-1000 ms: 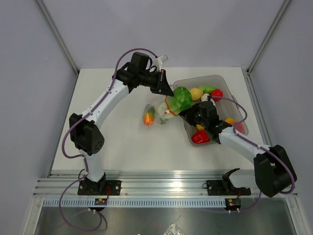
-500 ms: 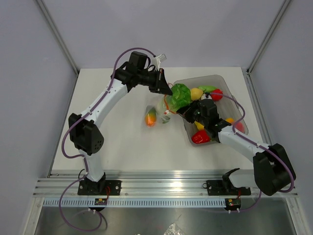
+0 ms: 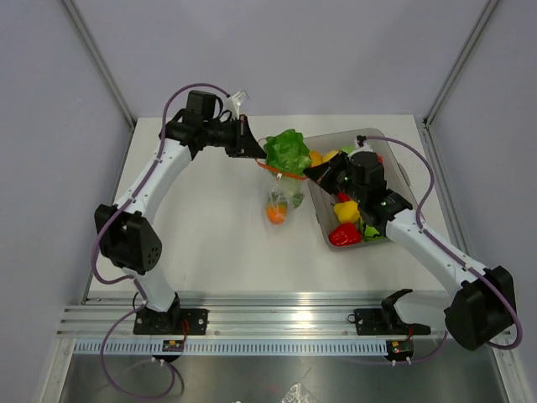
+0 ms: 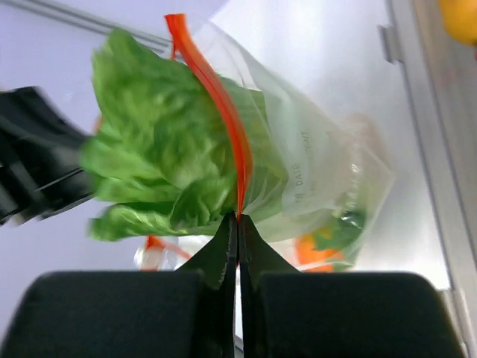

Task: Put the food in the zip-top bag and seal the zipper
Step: Adjust the zipper food storage bag at the center of the board.

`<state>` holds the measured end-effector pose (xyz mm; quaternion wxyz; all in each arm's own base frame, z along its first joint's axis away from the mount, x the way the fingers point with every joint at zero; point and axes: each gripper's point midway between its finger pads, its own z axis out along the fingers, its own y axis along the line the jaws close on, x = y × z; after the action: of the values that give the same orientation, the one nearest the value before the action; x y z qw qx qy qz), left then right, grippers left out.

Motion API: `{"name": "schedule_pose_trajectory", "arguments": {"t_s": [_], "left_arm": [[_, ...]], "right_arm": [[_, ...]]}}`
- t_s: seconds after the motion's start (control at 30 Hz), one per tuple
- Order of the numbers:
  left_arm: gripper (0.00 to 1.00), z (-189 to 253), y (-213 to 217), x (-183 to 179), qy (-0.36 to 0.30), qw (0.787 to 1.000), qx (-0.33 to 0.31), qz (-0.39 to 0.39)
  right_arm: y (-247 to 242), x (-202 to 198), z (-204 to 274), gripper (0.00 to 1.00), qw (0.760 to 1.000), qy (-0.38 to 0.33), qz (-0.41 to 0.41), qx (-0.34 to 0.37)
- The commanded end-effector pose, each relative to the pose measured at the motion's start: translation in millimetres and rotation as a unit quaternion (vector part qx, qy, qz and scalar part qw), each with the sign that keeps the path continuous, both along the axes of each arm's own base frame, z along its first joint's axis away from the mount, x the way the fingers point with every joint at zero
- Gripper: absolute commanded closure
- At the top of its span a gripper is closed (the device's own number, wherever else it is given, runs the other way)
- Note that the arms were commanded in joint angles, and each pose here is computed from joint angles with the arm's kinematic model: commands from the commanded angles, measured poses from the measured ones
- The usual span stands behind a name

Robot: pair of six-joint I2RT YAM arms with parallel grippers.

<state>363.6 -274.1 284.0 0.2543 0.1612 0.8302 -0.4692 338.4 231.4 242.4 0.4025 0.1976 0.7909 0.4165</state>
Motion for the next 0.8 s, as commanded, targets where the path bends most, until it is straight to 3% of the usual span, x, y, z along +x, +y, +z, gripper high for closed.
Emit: {"name": "schedule_pose_trajectory", "arguments": {"t_s": [0.0,0.03,0.13,0.23,0.27,0.33,0.43,0.5,0.53,0.6,0.77], "left_arm": [[1.00,13.6,23.8,2.9,-0.041,0.999,-0.006,0.024],[1.00,-2.6,26.1,3.3,-0.027,0.999,0.003,0.031],[1.00,-12.4,23.7,3.8,-0.011,1.000,0.000,0.026],[1.00,9.1,23.8,6.8,-0.022,0.999,0.001,0.026],[1.00,36.6,24.5,6.0,-0.056,0.998,-0.008,0.028],[1.00,51.6,27.5,3.0,-0.076,0.997,-0.007,0.032],[1.00,25.7,32.1,0.6,-0.067,0.997,0.009,0.041],[1.00,-31.9,36.5,2.8,-0.004,0.998,0.035,0.048],[1.00,-48.9,38.2,3.3,0.022,0.998,0.045,0.046],[1.00,-54.8,40.4,4.2,0.038,0.997,0.050,0.046],[1.00,12.5,46.1,2.3,-0.054,0.996,0.029,0.061]], "right_arm": [[17.4,-8.2,21.9,1.00,0.998,-0.040,0.046,-0.034],[23.0,-2.7,-5.6,1.00,0.997,-0.007,0.050,-0.052],[39.3,1.7,-25.0,1.00,0.994,0.029,0.083,-0.068],[42.7,5.9,42.4,1.00,0.993,-0.046,0.083,-0.064],[44.9,5.0,76.3,1.00,0.992,-0.081,0.081,-0.059],[37.7,0.5,98.6,1.00,0.989,-0.112,0.072,-0.068],[33.3,5.4,58.4,1.00,0.990,-0.084,0.060,-0.096],[29.3,12.5,-18.4,1.00,0.987,-0.006,0.055,-0.148],[29.2,12.5,-34.8,1.00,0.985,0.018,0.059,-0.162],[31.7,14.8,-15.2,1.00,0.986,0.002,0.059,-0.156],[5.6,7.2,80.7,1.00,0.987,-0.109,0.002,-0.122]]}}
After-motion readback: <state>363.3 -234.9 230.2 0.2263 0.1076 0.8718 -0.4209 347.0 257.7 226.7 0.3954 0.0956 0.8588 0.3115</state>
